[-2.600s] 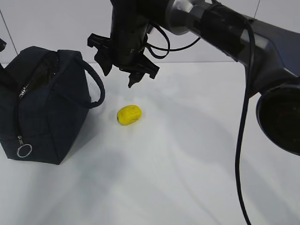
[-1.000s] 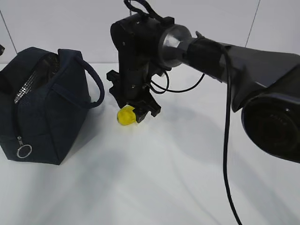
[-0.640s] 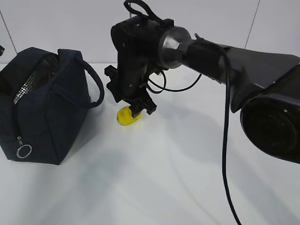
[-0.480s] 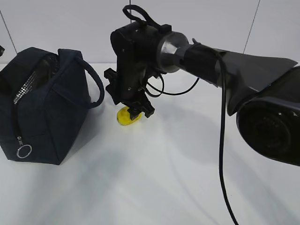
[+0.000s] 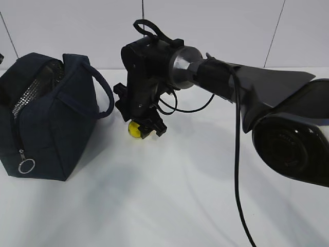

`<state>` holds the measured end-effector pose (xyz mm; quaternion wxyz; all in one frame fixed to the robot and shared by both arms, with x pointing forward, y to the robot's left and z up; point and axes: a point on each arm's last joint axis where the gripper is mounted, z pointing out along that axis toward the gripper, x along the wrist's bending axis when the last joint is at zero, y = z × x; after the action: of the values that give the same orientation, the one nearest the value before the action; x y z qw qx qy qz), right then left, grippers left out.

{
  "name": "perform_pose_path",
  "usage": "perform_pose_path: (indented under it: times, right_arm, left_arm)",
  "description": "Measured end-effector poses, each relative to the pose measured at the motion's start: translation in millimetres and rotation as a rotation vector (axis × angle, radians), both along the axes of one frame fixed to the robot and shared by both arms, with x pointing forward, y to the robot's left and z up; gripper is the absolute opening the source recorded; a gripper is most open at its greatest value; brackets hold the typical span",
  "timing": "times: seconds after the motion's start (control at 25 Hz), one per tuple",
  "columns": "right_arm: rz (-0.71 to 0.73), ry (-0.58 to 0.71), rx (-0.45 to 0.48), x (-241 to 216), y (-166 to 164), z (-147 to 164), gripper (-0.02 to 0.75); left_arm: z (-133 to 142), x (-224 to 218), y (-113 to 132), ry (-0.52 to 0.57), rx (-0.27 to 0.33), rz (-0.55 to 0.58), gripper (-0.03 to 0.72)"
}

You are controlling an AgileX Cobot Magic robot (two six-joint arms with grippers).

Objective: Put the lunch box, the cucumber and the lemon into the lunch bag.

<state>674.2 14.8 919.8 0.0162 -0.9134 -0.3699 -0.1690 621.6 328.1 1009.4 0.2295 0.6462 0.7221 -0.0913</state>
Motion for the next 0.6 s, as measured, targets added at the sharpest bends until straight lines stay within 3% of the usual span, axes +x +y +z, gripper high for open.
perform_pose_path:
  times: [0.6]
  right_arm:
    - [-0.014, -0.014, -0.016, 1.5, -1.6, -0.7, 0.514]
  left_arm:
    - [-0.2, 0.5, 0.7, -0.005, 0.009, 0.001, 0.004]
